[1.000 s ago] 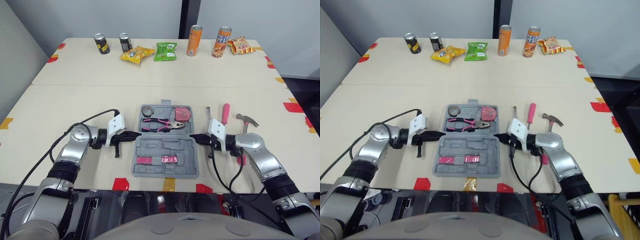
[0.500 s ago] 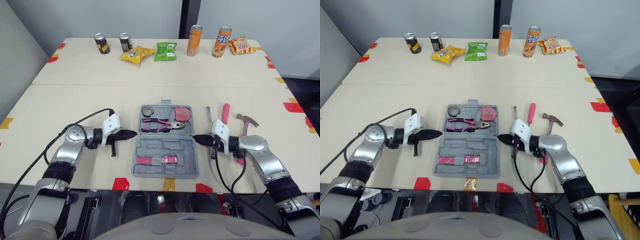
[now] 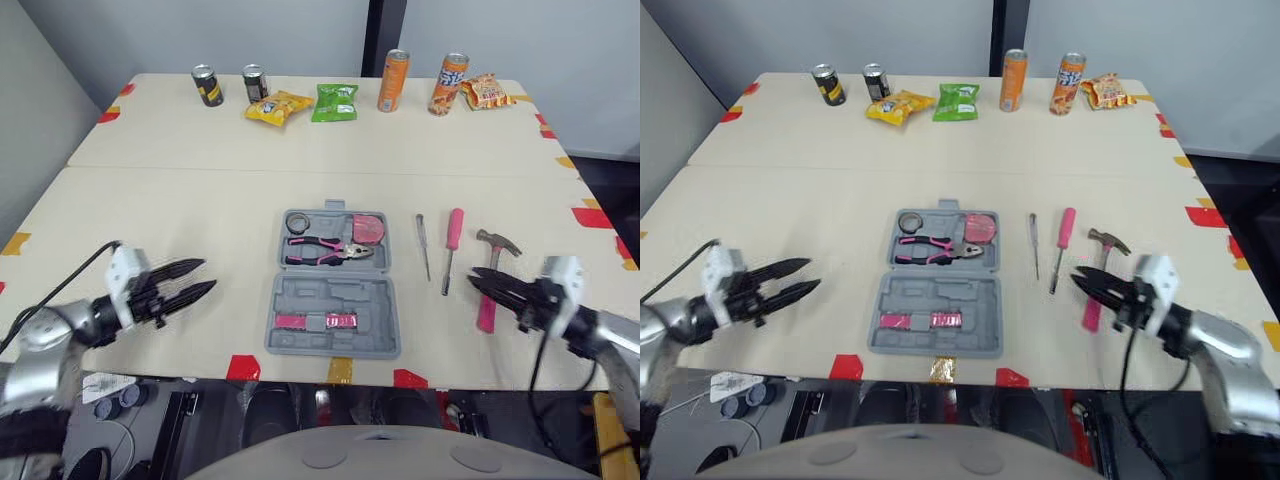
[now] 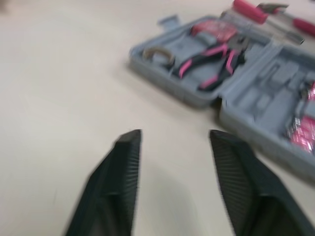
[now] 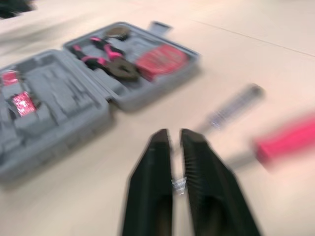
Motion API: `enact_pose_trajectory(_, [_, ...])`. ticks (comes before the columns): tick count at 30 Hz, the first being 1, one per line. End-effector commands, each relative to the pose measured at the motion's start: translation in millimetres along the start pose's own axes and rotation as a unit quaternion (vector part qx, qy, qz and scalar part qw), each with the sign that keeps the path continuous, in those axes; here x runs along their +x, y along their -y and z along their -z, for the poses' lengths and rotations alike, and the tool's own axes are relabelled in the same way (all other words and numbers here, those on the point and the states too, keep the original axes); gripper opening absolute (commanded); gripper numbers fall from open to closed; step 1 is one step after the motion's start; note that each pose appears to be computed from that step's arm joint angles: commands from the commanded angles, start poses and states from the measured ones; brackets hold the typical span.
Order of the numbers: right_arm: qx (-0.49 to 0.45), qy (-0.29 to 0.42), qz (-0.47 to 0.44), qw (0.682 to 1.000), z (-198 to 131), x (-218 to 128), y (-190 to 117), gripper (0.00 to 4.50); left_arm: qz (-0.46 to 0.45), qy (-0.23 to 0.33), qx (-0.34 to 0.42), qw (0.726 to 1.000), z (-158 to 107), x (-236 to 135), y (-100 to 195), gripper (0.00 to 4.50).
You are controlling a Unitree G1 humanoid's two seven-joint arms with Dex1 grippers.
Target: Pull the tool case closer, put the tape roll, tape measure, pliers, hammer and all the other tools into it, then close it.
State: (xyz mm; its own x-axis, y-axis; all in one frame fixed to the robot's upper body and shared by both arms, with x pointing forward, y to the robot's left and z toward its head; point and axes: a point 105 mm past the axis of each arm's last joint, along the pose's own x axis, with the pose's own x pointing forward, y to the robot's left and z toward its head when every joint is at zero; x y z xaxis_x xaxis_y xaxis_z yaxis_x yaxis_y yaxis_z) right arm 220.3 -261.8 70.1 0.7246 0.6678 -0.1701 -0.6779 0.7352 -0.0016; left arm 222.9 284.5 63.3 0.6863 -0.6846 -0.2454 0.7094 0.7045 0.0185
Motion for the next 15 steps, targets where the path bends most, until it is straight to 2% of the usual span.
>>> enact_pose_trajectory(1, [-0.004, 0.009, 0.079, 0.997, 0.0, -42.6, 20.7, 2.17, -0.062, 0.002, 0.007, 0.998, -1.8, -32.4, -8.7, 3.96])
enact_pose_trajectory(3, [0.008, 0.004, 0.131, 0.991, 9.4, -68.5, 29.8, 2.98, -0.100, -0.006, -0.003, 0.995, 6.1, -50.4, -11.5, 4.50])
enact_pose_trajectory(8, [0.033, -0.013, 0.232, 0.972, 31.7, -119.8, 44.5, 4.44, -0.171, -0.021, -0.023, 0.985, 23.1, -83.1, -17.8, 4.50])
enact_pose_trajectory(11, [0.041, -0.015, 0.258, 0.965, 39.8, -132.6, 48.0, 4.44, -0.183, -0.029, -0.026, 0.982, 28.6, -89.3, -20.1, 4.50])
enact_pose_trajectory(15, [0.040, -0.015, 0.259, 0.965, 41.8, -133.2, 49.0, 4.44, -0.176, -0.031, -0.022, 0.984, 28.5, -87.8, -20.9, 4.50])
